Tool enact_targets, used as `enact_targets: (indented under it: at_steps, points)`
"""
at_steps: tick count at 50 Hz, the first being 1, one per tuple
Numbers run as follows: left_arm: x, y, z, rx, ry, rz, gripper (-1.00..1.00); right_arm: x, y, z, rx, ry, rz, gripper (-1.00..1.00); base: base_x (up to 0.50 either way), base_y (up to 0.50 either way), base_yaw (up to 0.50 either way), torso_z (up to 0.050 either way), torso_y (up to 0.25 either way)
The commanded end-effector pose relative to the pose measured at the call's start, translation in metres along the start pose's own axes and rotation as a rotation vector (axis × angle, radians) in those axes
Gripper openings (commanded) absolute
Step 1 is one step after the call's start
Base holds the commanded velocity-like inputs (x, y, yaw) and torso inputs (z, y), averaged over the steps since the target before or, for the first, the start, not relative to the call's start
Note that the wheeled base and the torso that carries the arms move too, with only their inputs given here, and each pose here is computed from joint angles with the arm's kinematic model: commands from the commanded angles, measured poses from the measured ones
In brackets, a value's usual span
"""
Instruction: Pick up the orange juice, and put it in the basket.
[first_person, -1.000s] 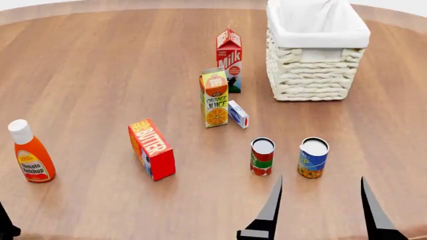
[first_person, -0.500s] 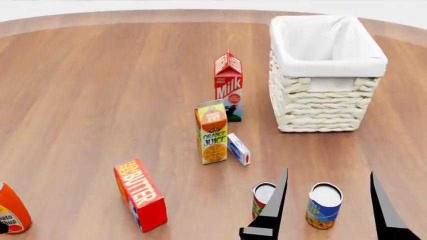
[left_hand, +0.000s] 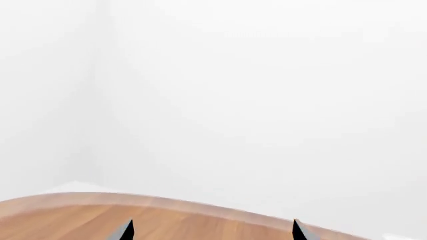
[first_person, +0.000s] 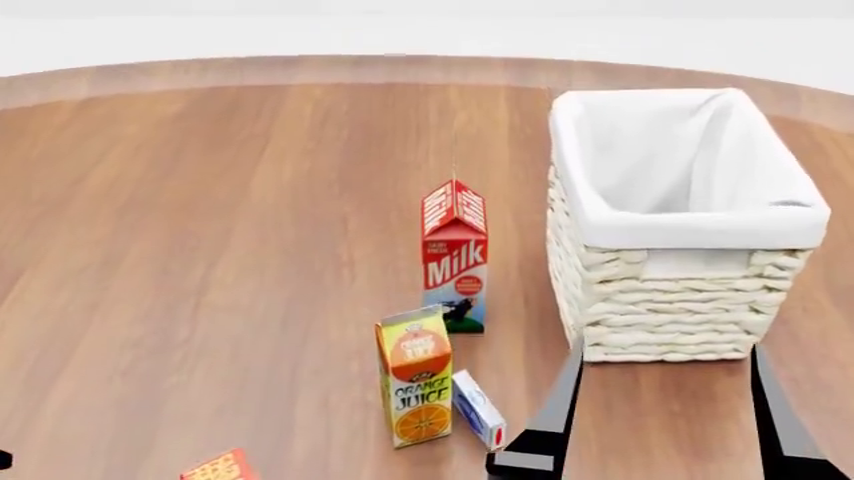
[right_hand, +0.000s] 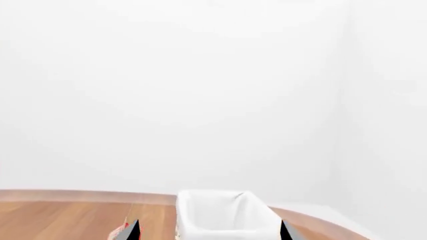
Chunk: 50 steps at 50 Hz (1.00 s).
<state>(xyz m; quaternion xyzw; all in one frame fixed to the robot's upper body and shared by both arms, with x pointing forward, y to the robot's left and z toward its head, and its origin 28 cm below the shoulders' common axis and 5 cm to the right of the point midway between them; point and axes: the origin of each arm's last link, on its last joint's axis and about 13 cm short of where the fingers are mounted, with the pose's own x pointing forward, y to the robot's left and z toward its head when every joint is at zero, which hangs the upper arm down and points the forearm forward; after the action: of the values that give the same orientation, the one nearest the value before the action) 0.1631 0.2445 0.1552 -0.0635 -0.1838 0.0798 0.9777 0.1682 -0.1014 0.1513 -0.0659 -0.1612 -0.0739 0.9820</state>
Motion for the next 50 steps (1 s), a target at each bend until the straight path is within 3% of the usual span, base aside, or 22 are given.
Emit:
enact_targets:
  at_steps: [1,27,32,35,50]
  points:
    - [-0.0007,-0.0002,0.0022,-0.005,-0.005,-0.005,1.0,-0.0001,0.0001,-0.0001,0.001,0.005,0.0,1.0,0.5,0.0,0.0,0.0,0.0]
    - [-0.0009,-0.0003,0.0041,-0.013,-0.008,-0.009,1.0,0.0004,0.0001,-0.0001,-0.012,0.014,0.001,1.0,0.5,0.0,0.0,0.0,0.001]
    - [-0.0009,-0.0007,0.0047,-0.016,-0.008,-0.011,1.0,-0.0004,-0.0001,0.0005,0.004,-0.002,0.007,1.0,0.05,0.01,0.0,0.0,0.002]
    - [-0.0008,-0.0007,0.0052,-0.017,-0.008,-0.011,1.0,-0.0011,-0.0012,0.0016,0.074,-0.014,0.009,1.0,0.0,0.0,0.0,0.0,0.0]
    - [-0.0004,-0.0008,0.0068,-0.021,-0.009,-0.011,1.0,-0.0013,-0.001,0.0021,0.071,-0.012,0.016,1.0,0.0,-0.5,0.0,0.0,0.0]
